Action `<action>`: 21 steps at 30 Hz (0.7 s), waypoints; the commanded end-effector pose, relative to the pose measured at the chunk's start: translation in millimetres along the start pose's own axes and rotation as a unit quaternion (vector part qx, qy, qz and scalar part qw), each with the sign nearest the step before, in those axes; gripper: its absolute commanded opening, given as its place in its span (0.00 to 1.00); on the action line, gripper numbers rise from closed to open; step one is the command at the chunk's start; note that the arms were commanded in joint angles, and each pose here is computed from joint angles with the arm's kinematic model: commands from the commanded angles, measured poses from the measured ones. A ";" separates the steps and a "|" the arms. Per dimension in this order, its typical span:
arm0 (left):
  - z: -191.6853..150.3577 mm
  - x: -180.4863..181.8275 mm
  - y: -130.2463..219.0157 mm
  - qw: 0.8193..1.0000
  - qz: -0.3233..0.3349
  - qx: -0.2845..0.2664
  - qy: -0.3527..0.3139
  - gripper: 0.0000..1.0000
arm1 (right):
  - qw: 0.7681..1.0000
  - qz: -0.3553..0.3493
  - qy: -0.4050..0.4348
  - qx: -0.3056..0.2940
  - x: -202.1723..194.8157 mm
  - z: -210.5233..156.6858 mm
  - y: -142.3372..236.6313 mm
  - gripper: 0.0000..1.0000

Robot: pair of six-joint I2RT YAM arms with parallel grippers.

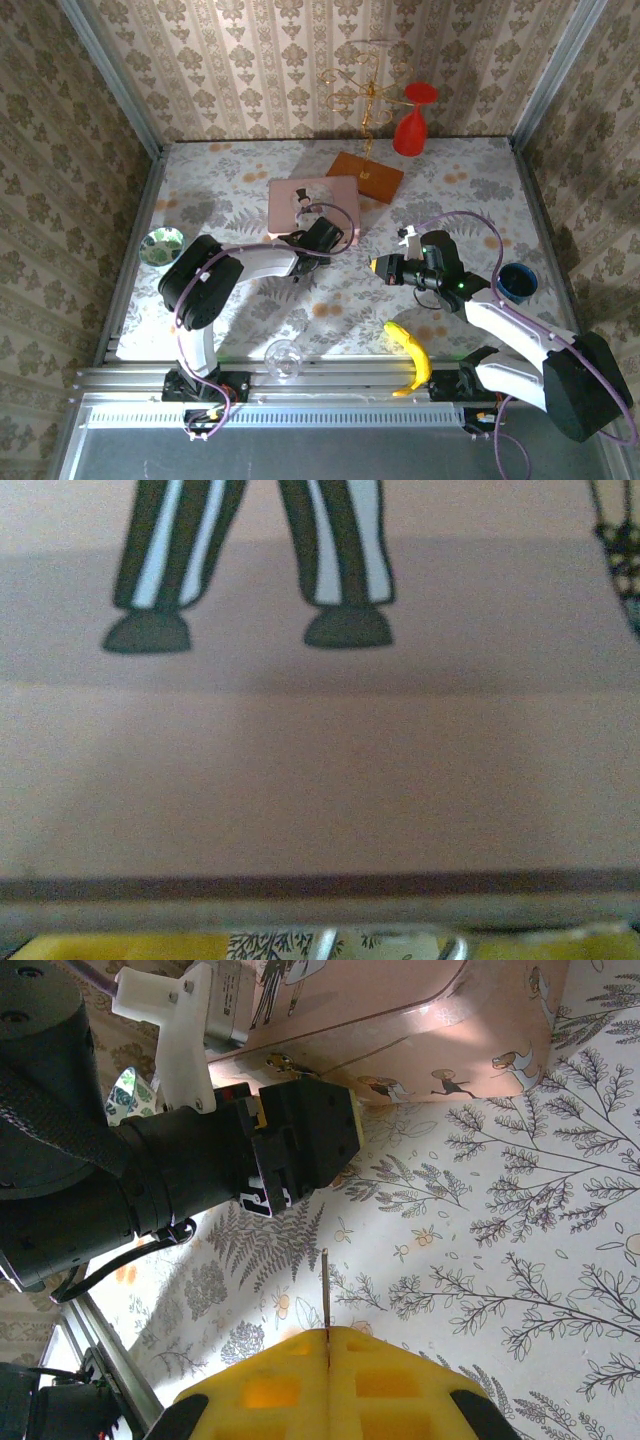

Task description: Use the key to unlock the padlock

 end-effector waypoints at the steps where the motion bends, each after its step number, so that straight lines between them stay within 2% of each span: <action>1: -7.8 3.6 -3.0 1.000 0.007 0.014 0.001 0.50 | 1.000 0.018 0.003 -0.006 7.7 2.2 1.4 0.00; 8: -12.4 0.7 -5.7 1.000 0.006 0.024 -0.007 0.45 | 1.000 0.023 0.005 -0.006 10.6 3.7 0.9 0.00; 17: -22.0 0.2 -6.3 0.999 0.011 0.033 -0.016 0.45 | 1.000 0.025 0.006 -0.004 11.4 3.5 0.8 0.00; 21: -20.2 -0.7 -5.1 0.999 0.010 0.031 -0.017 0.39 | 1.000 0.026 0.007 -0.006 12.8 4.9 1.1 0.00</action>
Point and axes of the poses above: each hand's point on the last joint's axis, 136 mm out from that joint toward the fingers, its own y axis back along the fingers, its own x axis along the line the jaws close on, z = x × y, the point moved 5 cm from there along y, back along the fingers, and after that the axes turned 2 degrees about -y, right-handed, at the moved point
